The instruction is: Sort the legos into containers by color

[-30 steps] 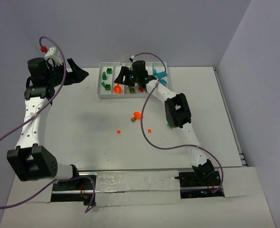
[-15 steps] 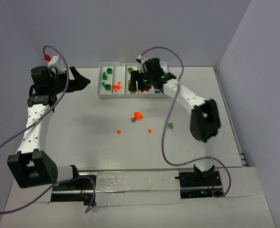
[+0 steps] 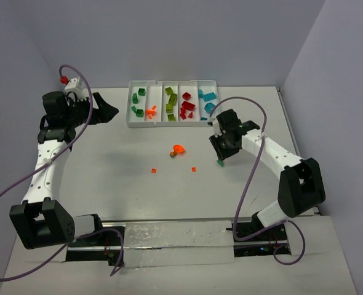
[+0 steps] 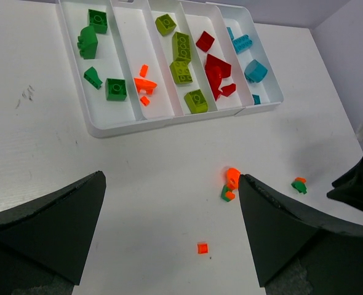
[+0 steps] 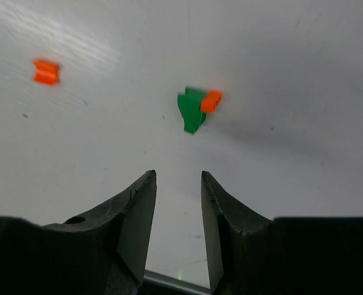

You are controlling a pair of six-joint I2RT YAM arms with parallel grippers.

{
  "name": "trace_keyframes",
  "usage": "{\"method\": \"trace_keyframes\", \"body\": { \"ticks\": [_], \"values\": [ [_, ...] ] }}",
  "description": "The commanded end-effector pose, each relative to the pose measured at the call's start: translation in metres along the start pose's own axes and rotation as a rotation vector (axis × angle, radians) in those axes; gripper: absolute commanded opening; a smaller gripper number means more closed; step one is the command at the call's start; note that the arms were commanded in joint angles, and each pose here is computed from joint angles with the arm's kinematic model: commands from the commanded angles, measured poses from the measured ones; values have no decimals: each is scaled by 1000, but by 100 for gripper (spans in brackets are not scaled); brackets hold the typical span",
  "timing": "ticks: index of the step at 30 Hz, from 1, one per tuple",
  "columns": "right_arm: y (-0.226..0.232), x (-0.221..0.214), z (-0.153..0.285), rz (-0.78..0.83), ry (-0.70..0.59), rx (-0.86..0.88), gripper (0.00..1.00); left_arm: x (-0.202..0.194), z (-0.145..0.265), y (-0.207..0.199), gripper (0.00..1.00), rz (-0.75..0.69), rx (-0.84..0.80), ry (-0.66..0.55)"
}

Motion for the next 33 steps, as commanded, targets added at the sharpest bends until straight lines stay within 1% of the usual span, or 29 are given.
{"method": "trace_keyframes", "body": {
  "ticks": [1, 5, 14, 25, 30, 33],
  "values": [
    [-8, -27, -12, 38, 98, -60, 42, 12, 5, -12, 99, -60, -38, -56],
    [-13, -27, -29, 34, 108, -97, 41, 11, 4, -11, 99, -61, -35, -54],
    [-18, -21, -61, 37, 128, -113, 41, 10, 2, -7, 99, -63, -24, -49],
    [-20, -14, -78, 42, 123, -110, 44, 10, -3, -4, 99, -52, -25, -38],
    [-18, -10, -80, 63, 105, -90, 44, 9, -5, -3, 99, -53, -25, -32],
    [-15, -8, -75, 83, 95, -67, 47, 9, -4, -3, 99, -54, -26, -29]
  ]
}}
Point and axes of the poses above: each gripper's point midway between its finger pads, its own z axis back along the fingers, its own y axis along the line the jaws close on, x = y × z, the point moved 3 cm from there along z, back along the fingers, and after that the axes turned 7 degrees about z, right-handed, at the moved point
